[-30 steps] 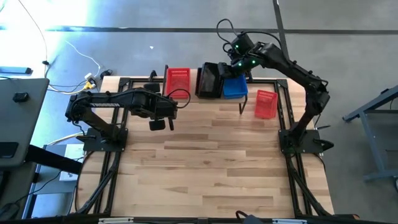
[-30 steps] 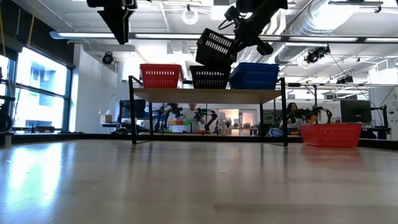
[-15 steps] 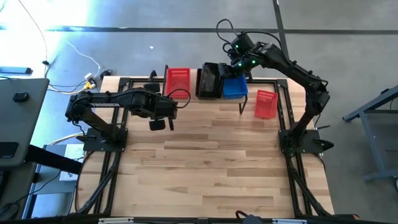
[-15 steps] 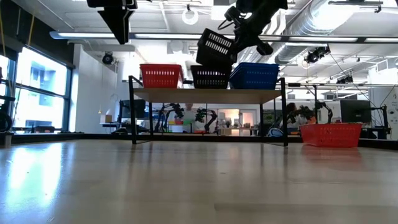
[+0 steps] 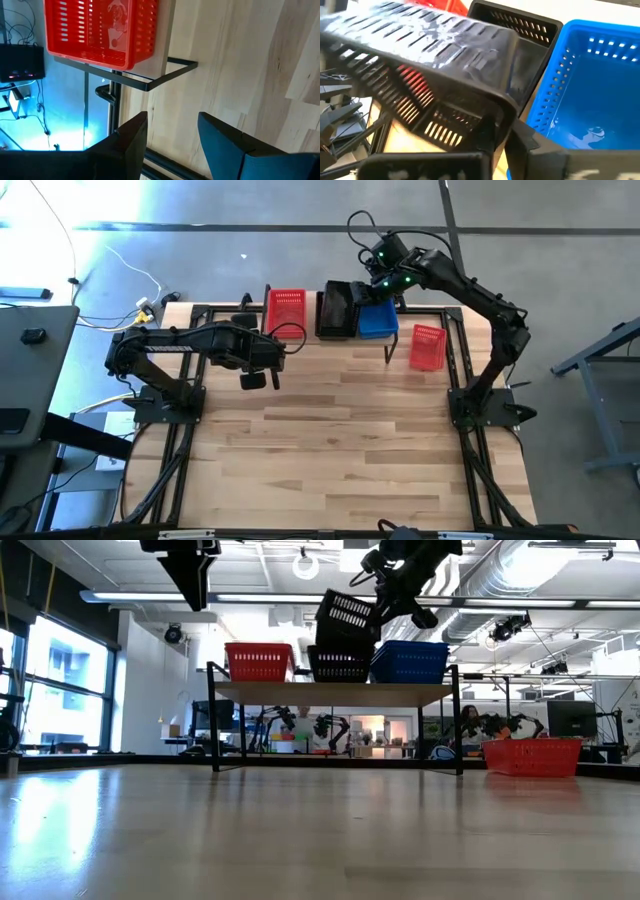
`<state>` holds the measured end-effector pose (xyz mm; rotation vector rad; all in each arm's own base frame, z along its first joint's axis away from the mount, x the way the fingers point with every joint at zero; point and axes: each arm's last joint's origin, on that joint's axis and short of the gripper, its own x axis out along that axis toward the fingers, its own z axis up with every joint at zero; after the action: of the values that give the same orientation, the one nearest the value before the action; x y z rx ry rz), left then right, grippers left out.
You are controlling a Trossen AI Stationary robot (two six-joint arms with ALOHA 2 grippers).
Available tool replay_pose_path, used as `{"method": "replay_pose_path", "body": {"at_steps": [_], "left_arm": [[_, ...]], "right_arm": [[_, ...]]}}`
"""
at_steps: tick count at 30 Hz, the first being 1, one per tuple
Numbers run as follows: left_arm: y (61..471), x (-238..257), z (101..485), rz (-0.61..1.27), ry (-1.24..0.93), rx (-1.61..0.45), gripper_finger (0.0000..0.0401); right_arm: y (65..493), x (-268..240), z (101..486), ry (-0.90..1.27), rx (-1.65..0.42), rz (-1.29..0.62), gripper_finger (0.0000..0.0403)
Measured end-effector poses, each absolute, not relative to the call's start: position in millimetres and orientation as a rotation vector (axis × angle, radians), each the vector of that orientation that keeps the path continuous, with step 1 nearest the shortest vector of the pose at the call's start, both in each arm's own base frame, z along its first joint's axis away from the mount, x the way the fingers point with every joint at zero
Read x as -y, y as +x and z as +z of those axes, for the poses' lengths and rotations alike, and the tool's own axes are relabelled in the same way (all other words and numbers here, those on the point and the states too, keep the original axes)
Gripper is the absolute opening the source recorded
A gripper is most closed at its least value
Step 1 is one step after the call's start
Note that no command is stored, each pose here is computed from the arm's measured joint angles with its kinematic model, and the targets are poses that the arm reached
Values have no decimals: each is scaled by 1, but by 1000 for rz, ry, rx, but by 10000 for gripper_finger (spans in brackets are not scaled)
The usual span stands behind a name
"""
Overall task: Stack baskets on shelf by color
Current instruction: Stack the black bin on top of the stacked black bins on the shelf, then stack the red bin on top of the stacked red bins on the shelf
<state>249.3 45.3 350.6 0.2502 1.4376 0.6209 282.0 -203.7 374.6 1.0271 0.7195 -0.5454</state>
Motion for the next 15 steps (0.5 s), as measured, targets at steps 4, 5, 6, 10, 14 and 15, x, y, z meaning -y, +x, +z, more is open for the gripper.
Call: {"method": "replay_pose_path", "body": {"at_steps": [4, 5, 6, 10, 14, 15], "left_arm": [[249, -45, 351, 621, 250, -1437, 164], [249, -45, 351, 621, 250, -1437, 164], [249, -45, 351, 621, 250, -1437, 164], [250, -45, 351, 622, 250, -1433, 164], [250, -45, 351, 623, 250, -1432, 164], [250, -45, 351, 623, 251, -1432, 164]], "right_arm": [[282, 204, 375, 1025, -719, -545, 55], [282, 204, 375, 1023, -718, -546, 65], [282, 204, 375, 1020, -716, -546, 74], [282, 204, 376, 999, -714, -537, 100], [281, 204, 385, 961, -694, -521, 108], [281, 204, 388, 950, -688, -517, 108]]}}
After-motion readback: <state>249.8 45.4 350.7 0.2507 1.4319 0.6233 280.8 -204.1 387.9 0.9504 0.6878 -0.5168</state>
